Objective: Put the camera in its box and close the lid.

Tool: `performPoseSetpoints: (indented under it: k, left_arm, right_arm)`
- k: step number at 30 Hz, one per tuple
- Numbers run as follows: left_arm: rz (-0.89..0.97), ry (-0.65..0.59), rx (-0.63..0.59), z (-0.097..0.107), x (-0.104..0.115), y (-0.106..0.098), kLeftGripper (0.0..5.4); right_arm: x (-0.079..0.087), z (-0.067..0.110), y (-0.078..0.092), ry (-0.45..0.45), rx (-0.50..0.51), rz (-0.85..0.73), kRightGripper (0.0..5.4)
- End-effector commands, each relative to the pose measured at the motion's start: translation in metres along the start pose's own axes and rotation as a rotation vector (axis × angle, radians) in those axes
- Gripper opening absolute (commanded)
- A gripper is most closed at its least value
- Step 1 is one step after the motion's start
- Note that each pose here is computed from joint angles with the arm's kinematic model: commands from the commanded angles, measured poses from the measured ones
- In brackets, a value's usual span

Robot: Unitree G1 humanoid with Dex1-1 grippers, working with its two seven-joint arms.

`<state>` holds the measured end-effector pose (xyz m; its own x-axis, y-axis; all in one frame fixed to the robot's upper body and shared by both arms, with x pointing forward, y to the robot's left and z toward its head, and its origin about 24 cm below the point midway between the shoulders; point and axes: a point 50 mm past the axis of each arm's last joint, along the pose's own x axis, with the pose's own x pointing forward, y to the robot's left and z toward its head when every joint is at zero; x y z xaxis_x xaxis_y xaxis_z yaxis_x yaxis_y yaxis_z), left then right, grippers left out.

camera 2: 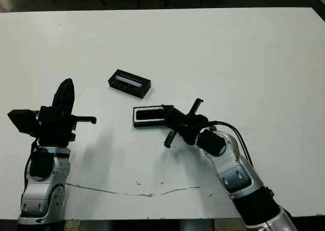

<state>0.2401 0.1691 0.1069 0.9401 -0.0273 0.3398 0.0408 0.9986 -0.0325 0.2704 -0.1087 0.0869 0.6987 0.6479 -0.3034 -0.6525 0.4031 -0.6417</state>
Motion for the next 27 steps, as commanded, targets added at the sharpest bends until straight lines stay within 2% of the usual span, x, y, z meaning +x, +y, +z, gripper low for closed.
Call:
performPoseSetpoints:
  k: [1, 5, 9, 14, 17, 21, 24, 27]
  left_arm:
    - [0.013, 0.038, 0.016, -0.007, -0.003, 0.003, 0.0]
    - [0.018, 0.039, 0.016, -0.006, -0.003, 0.005, 0.0]
    - [0.017, 0.039, 0.018, -0.005, -0.002, 0.007, 0.0]
    - [-0.009, 0.012, 0.078, 0.005, 0.003, 0.013, 0.0]
    - [-0.057, -0.017, 0.14, 0.021, 0.015, 0.019, 0.0]
    - [-0.212, -0.037, 0.307, 0.054, 0.042, 0.025, 0.0]
    - [-0.387, 0.016, 0.427, 0.078, 0.067, 0.027, 0.0]
    - [-0.594, 0.124, 0.58, 0.1, 0.097, 0.024, 0.0]
  right_arm:
    - [-0.007, -0.023, 0.018, 0.117, 0.017, 0.097, 0.02]
    - [-0.011, -0.032, 0.019, 0.146, 0.018, 0.114, 0.02]
    - [-0.015, -0.033, 0.011, 0.135, 0.031, 0.042, 0.02]
    - [-0.032, -0.016, -0.018, -0.017, 0.16, -0.21, 0.02]
    - [-0.048, -0.004, -0.04, -0.105, 0.228, -0.329, 0.02]
    - [-0.068, 0.003, -0.063, -0.192, 0.265, -0.406, 0.02]
    - [-0.08, 0.003, -0.074, -0.22, 0.311, -0.434, 0.02]
    - [-0.089, 0.004, -0.083, -0.232, 0.342, -0.45, 0.02]
